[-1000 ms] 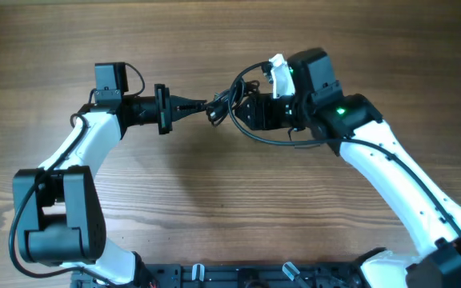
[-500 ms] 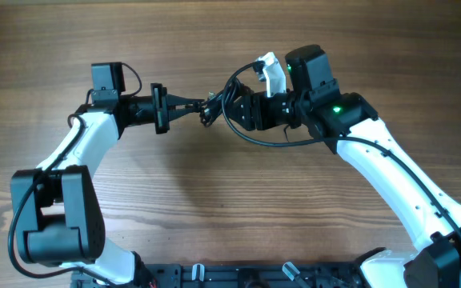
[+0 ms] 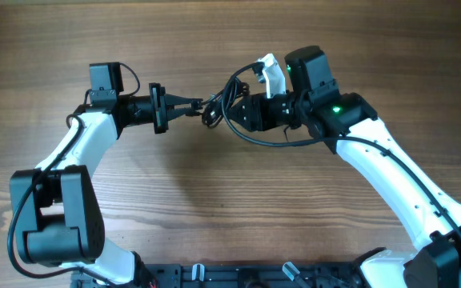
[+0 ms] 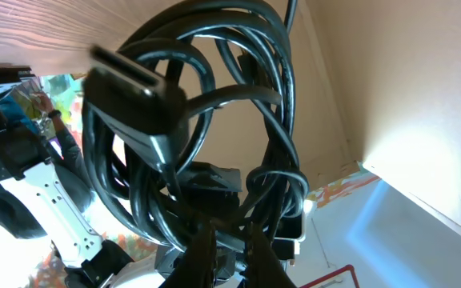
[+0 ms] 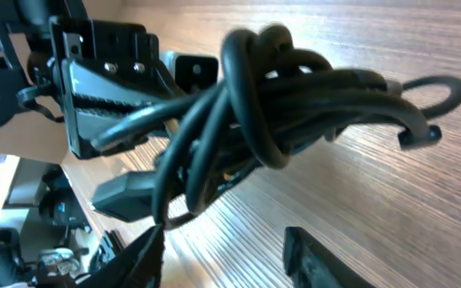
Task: Untangle cables
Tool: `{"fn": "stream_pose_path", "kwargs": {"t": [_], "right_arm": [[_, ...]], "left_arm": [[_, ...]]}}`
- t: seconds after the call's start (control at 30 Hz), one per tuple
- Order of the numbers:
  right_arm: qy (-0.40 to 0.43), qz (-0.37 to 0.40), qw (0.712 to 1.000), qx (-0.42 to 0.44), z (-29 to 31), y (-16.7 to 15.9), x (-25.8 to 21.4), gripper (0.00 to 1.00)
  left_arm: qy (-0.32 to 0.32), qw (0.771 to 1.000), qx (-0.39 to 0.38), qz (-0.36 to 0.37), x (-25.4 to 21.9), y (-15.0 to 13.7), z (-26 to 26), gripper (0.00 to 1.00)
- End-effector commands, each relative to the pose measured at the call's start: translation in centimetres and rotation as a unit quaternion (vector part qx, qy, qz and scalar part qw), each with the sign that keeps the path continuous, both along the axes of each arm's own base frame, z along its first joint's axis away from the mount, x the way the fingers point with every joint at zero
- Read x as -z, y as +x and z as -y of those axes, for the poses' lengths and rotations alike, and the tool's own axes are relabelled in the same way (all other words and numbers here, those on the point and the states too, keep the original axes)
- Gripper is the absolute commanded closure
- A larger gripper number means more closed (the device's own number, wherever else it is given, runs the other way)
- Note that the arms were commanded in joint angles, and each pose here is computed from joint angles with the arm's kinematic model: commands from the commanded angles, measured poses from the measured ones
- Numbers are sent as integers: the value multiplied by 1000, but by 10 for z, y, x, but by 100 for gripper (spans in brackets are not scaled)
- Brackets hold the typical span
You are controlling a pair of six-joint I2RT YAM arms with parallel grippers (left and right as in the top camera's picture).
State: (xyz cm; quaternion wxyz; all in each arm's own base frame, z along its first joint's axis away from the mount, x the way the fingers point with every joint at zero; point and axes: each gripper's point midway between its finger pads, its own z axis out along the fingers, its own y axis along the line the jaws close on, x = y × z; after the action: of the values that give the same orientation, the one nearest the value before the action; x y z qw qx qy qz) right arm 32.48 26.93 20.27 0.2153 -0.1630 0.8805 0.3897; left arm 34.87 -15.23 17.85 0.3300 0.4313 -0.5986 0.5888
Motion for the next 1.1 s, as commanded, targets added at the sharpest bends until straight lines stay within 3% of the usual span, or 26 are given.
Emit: {"fn": "stream_pose_path", "kwargs": {"t": [0.0, 0.17, 0.3, 0.33, 0.37, 0.4, 0.53, 0.67, 0.83, 0.9, 0.93, 0.97, 1.07], "right_arm": [[7, -1, 1000, 5, -5, 7, 3, 52], [7, -7, 1000, 4, -14, 17, 20, 55], [21, 34, 999, 4, -25, 34, 16, 59], [18, 42, 999, 11, -24, 38, 16, 71], [2, 52, 998, 30, -18, 45, 18, 92], [-5, 53, 998, 37, -16, 47, 20, 96], [12, 46, 998, 38, -5, 47, 9, 96], [-7, 32, 998, 62, 33, 38, -4, 96], [10, -14, 999, 35, 48, 9, -12, 96], [-3, -34, 999, 36, 57, 4, -4, 96], [-12, -44, 998, 33, 61, -1, -1, 96], [-29, -57, 997, 37, 68, -6, -1, 96], [-110, -74, 989, 71, 94, -12, -5, 96]], "left_arm": [[-13, 1000, 8, 22, -16, -2, -1, 96], [-13, 1000, 8, 22, -16, -2, -1, 96], [-13, 1000, 8, 22, -16, -2, -1, 96], [-13, 1000, 8, 22, -16, -2, -1, 96], [-13, 1000, 8, 25, -16, -2, -1, 96], [-11, 999, 8, 39, -16, -1, -1, 96], [-3, 997, 6, 72, -16, 3, -2, 96], [51, 986, -16, 159, -5, 17, -5, 96], [97, 980, -38, 170, 8, 27, -8, 96], [122, 964, -24, 236, 13, 27, -4, 21], [131, 945, -6, 298, 14, 25, 2, 0], [138, 919, 16, 368, 14, 22, 9, 0], [167, 902, 24, 396, 21, 25, 14, 0]]}}
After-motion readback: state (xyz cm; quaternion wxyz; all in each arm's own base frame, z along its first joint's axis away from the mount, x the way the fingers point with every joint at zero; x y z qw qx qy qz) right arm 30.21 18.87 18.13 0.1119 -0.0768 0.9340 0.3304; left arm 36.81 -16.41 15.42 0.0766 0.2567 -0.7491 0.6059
